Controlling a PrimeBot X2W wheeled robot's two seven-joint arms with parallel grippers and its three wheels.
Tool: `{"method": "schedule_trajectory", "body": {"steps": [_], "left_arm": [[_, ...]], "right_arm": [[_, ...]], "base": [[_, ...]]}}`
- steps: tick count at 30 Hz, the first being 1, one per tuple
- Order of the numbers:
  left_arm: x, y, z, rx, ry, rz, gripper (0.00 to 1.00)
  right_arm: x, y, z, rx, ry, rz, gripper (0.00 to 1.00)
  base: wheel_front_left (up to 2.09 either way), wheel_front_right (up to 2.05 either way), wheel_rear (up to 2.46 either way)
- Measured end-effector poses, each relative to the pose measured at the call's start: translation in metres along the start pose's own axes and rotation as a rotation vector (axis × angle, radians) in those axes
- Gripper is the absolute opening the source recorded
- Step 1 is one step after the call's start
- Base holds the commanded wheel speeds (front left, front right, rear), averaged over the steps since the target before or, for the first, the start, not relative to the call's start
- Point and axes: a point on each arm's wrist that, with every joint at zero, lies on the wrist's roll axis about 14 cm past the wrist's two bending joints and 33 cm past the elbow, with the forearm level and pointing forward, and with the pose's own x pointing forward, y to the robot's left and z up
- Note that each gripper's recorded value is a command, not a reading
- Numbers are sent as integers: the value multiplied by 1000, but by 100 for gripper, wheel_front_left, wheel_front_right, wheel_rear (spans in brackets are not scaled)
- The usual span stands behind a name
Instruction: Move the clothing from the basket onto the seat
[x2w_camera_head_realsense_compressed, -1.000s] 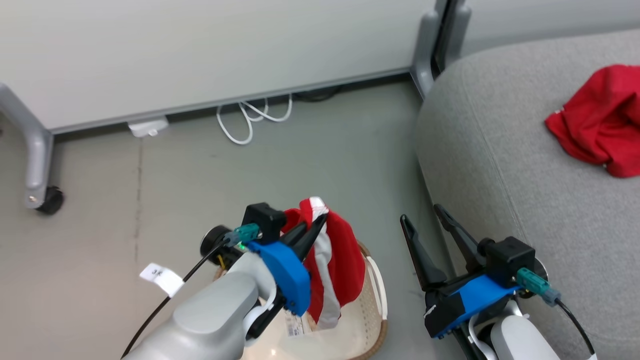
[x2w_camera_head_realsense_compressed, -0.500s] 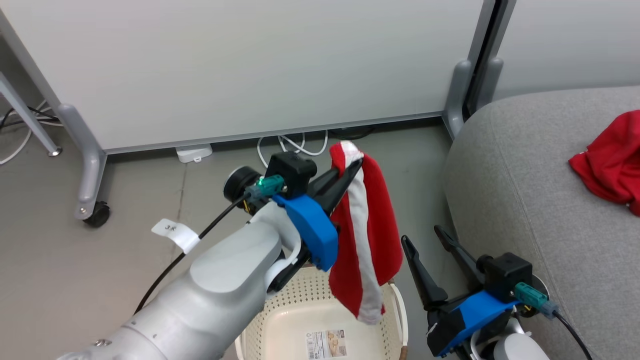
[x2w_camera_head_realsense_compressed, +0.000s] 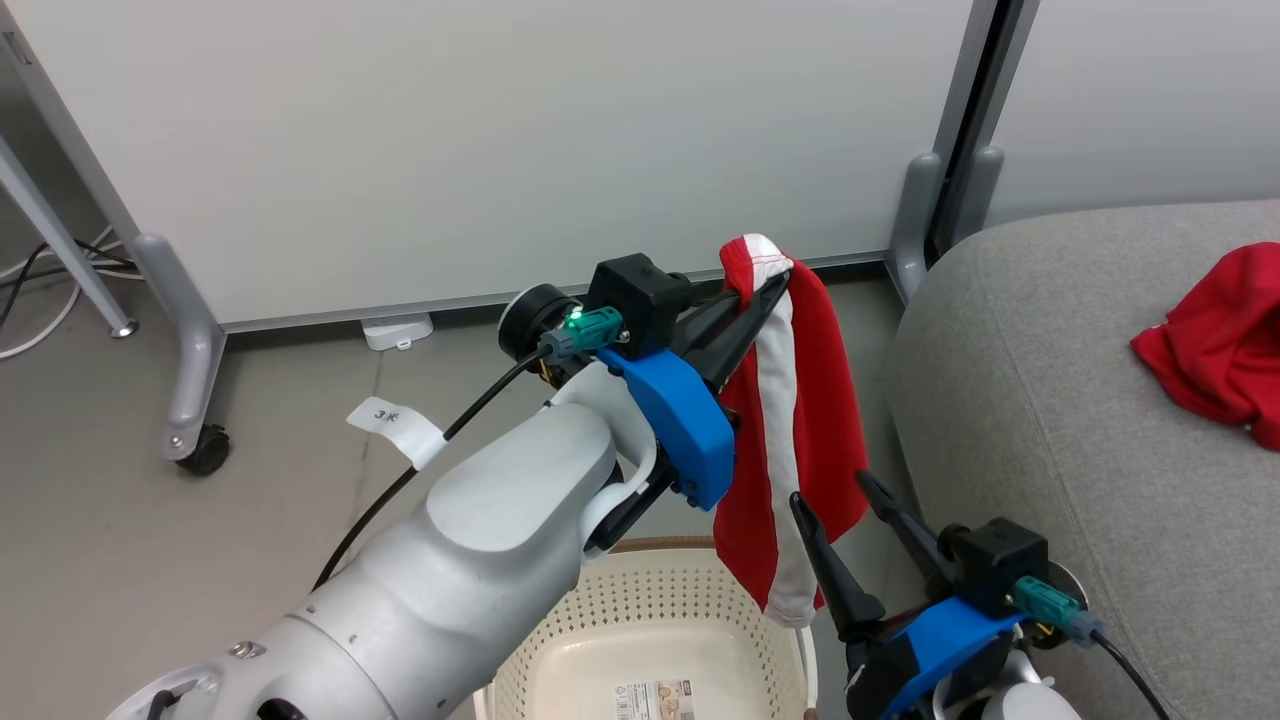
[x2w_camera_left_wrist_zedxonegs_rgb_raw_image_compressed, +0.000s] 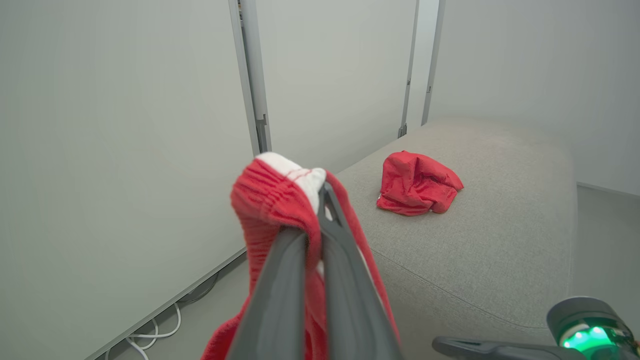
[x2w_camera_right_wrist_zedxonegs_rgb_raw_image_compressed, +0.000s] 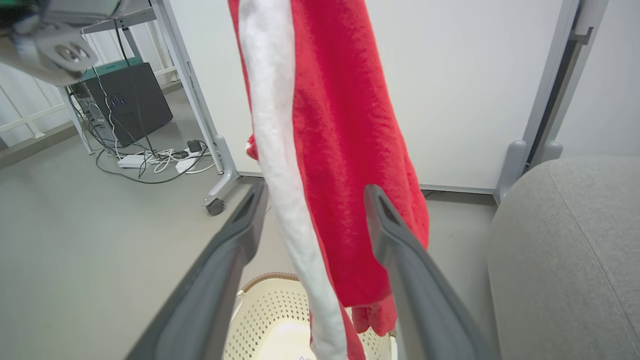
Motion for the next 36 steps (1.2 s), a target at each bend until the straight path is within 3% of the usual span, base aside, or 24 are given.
{"method": "schedule_trajectory", "body": {"steps": [11, 22, 35, 36], "left_arm": [[2, -6, -6, -11, 18, -15, 0], [2, -9, -11, -13, 32, -24, 0], [2, -12, -11, -19, 33, -33, 0], [2, -13, -11, -18, 33, -33, 0]], "right_arm": [[7, 14, -2, -16, 24, 49, 100], [34, 8, -4, -95, 103, 60, 100], [50, 8, -17, -113, 179, 83, 100], [51, 8, -18, -112, 185, 86, 80]], "base": [[0, 0, 0], [0, 0, 0], [0, 0, 0], [0, 0, 0]]}}
